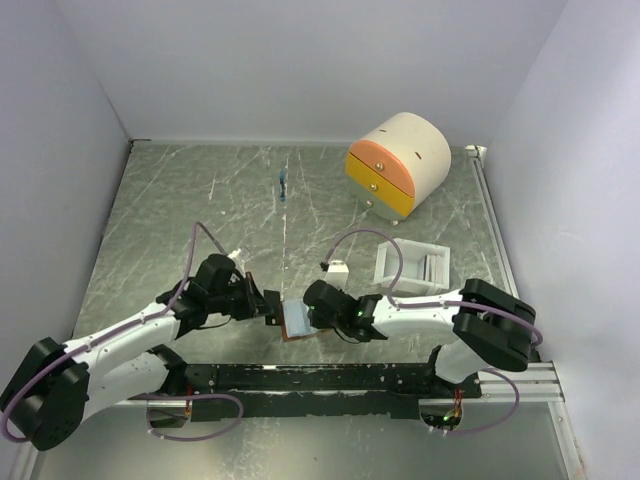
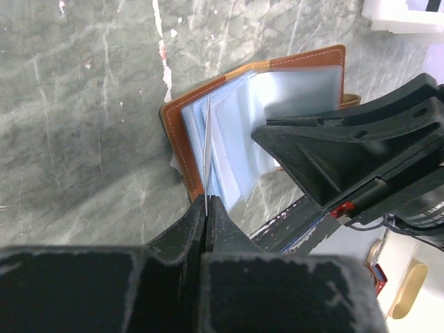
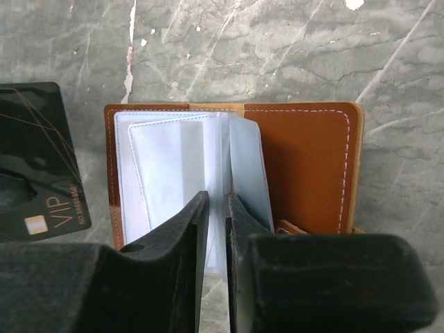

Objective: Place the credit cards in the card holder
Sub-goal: Open the card holder at the center of the board.

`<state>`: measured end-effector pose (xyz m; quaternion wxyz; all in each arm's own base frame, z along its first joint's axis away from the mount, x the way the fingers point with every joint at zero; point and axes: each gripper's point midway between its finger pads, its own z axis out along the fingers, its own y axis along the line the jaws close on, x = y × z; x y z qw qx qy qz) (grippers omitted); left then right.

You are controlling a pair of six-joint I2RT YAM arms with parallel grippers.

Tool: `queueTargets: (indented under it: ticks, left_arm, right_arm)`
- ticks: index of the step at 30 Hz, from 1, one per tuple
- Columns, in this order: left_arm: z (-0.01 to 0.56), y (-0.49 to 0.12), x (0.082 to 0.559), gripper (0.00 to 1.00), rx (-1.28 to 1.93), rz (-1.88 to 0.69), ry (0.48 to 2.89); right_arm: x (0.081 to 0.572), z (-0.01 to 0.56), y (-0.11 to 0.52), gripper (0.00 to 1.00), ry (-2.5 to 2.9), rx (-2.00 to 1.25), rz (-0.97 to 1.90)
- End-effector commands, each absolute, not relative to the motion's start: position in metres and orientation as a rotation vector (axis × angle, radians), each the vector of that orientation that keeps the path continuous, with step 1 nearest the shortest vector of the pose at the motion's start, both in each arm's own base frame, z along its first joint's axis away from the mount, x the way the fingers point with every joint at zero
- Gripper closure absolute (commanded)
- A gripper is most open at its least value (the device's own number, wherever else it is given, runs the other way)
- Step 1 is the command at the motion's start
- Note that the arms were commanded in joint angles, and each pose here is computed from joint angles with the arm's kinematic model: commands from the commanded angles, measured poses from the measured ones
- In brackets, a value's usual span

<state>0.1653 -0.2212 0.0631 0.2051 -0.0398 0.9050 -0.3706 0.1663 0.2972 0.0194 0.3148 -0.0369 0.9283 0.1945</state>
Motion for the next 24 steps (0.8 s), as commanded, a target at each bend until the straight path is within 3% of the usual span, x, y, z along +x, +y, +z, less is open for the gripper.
queueTargets:
  ticks: [1,8,12,18,24]
  left_arm:
    - [0.065,-0.227,0.167,0.93,-0.101,-1.087,2.501]
    - [0.070,-0.204,0.181,0.93,-0.181,-0.887,2.483]
    - [0.072,-0.192,0.186,0.93,-0.217,-0.793,2.488]
    - [0.094,-0.171,0.195,0.93,-0.287,-0.701,2.402]
    - [0.123,-0.150,0.199,0.93,-0.335,-0.642,2.287]
  right_arm:
    - [0.158,0.016,0.299,0.82,2.479,-0.082,0.590]
    - [0.166,0.032,0.300,0.56,2.457,-0.184,0.432]
    - [0.167,0.038,0.303,0.47,2.440,-0.237,0.319]
    - [0.169,0.034,0.304,0.39,2.429,-0.340,0.124]
    - [0.170,0.026,0.299,0.36,2.424,-0.380,0.017]
